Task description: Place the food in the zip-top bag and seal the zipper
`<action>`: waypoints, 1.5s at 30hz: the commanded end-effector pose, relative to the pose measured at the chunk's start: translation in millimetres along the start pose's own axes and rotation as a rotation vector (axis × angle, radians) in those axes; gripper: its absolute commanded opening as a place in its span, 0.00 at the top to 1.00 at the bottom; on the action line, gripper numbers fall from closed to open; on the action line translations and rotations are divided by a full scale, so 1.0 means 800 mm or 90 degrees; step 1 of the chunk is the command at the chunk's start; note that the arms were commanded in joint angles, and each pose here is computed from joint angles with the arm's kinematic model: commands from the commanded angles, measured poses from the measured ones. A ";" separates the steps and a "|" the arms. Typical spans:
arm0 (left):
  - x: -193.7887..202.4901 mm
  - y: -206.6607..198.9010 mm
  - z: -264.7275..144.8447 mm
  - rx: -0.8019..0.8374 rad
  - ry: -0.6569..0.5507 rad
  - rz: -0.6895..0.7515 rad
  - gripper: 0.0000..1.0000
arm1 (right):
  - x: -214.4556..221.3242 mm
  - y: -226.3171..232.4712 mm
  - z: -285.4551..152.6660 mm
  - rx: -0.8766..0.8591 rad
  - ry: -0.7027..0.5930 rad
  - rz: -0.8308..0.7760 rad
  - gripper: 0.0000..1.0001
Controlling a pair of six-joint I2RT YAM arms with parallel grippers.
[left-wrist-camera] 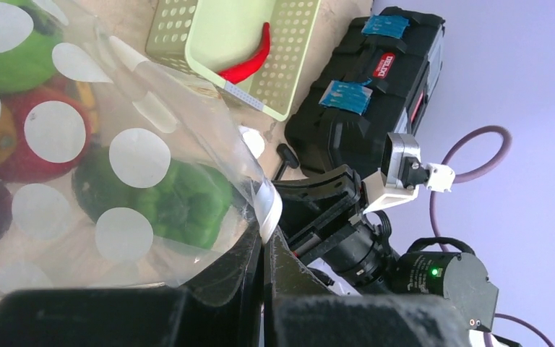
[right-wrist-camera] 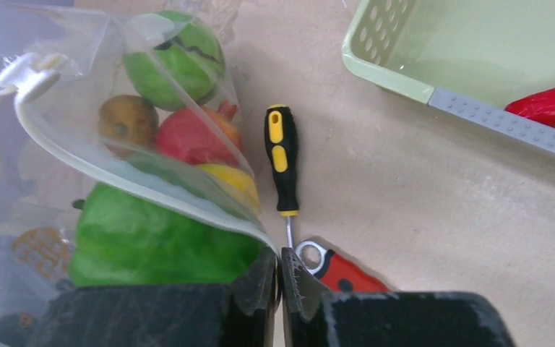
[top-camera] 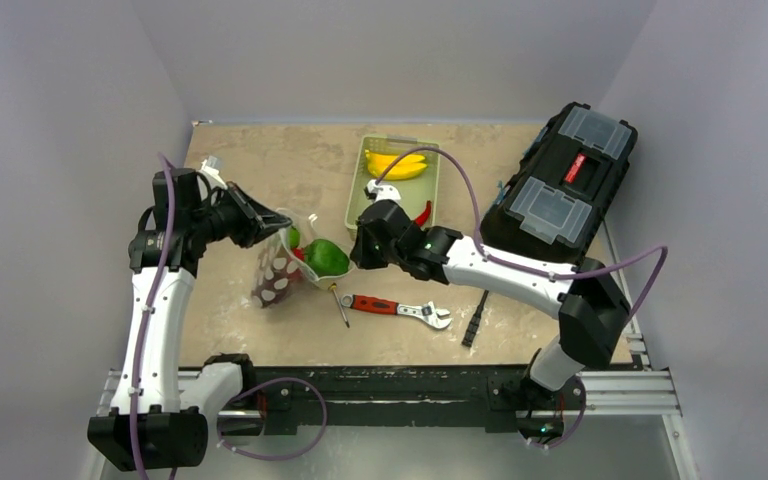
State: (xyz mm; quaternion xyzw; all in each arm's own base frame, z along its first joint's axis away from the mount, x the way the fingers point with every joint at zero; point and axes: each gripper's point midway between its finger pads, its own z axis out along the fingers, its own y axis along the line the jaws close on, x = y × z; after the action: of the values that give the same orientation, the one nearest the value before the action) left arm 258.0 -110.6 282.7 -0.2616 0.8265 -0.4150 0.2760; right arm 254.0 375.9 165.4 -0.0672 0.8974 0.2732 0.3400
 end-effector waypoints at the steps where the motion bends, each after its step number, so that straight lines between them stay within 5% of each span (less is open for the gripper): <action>1: -0.005 -0.007 -0.010 0.001 -0.016 0.053 1.00 | -0.054 0.055 -0.013 -0.088 -0.073 -0.020 1.00; 12: -0.067 0.089 -0.026 -0.265 -0.145 0.134 1.00 | -0.142 0.209 -0.068 -0.362 -0.204 -0.043 1.00; 19: -0.071 0.090 -0.055 -0.278 -0.217 0.183 1.00 | -0.123 0.201 -0.030 -0.330 -0.180 -0.055 1.00; 26: -0.086 0.104 -0.048 -0.301 -0.236 0.203 1.00 | -0.133 0.210 -0.031 -0.332 -0.223 -0.094 1.00; 31: -0.090 0.129 -0.036 -0.351 -0.189 0.189 1.00 | -0.124 0.229 -0.010 -0.356 -0.199 -0.097 1.00; 38: -0.110 0.128 -0.040 -0.359 -0.229 0.221 1.00 | -0.117 0.234 -0.001 -0.345 -0.163 -0.123 1.00; 40: -0.114 0.126 -0.043 -0.360 -0.240 0.232 1.00 | -0.115 0.228 -0.002 -0.332 -0.159 -0.130 0.78; 45: -0.111 0.138 -0.035 -0.356 -0.244 0.242 1.00 | -0.122 0.204 -0.010 -0.255 -0.147 -0.182 0.52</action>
State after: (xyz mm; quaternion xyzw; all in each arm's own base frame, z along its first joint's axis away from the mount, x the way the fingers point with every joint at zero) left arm 270.8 12.8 220.6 -0.2555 0.8885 -0.0704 0.3747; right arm 272.5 521.5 259.5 -0.2095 0.7748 0.4281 0.4153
